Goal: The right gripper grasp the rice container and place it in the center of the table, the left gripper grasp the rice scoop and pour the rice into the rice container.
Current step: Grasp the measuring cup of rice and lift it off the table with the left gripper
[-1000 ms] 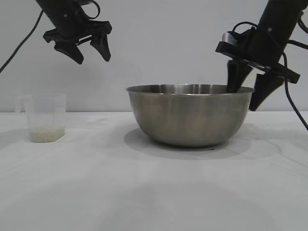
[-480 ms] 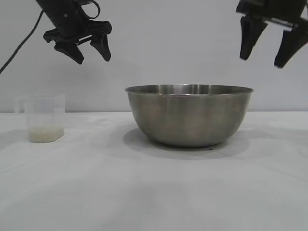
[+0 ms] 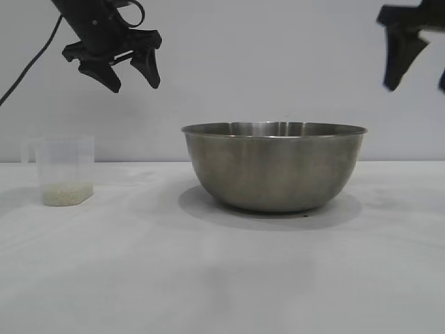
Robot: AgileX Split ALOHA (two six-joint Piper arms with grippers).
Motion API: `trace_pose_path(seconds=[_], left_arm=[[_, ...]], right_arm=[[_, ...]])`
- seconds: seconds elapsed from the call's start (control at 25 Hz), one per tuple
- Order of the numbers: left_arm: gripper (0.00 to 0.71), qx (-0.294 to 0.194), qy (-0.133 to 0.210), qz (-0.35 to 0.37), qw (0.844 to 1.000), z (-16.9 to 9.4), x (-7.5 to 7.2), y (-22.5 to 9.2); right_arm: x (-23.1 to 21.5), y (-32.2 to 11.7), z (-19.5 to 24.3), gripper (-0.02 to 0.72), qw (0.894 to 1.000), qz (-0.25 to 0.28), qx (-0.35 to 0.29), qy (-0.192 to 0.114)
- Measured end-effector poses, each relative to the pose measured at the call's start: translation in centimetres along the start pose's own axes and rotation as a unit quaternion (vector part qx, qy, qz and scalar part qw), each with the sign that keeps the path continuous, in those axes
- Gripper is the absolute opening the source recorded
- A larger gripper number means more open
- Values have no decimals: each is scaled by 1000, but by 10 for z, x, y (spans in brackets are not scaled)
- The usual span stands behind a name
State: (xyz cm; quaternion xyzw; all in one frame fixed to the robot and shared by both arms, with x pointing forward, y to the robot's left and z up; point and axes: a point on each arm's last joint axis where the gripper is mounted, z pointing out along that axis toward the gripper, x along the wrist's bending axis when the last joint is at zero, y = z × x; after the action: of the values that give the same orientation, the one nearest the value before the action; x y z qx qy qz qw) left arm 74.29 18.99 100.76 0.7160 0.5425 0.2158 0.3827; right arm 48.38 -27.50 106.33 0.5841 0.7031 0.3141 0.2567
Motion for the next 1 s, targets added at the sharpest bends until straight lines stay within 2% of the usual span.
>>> trace_pose_path(seconds=[0.24,0.4,0.72,1.0], left_arm=[[525,0,0,-1,1000,0,0,0],[525,0,-1,-3,1000,0,0,0],[525,0,-1,-3,1000,0,0,0],[525,0,-1,-3,1000,0,0,0]], right_arm=[[13,-35,-76,555,999,-15,-29,13],[21,-68,-111,555,999,-31,-27,20],[26,-126,-134,555,999,-29,35,15],[27,-154,-155,555,1000,-17,15,-5]])
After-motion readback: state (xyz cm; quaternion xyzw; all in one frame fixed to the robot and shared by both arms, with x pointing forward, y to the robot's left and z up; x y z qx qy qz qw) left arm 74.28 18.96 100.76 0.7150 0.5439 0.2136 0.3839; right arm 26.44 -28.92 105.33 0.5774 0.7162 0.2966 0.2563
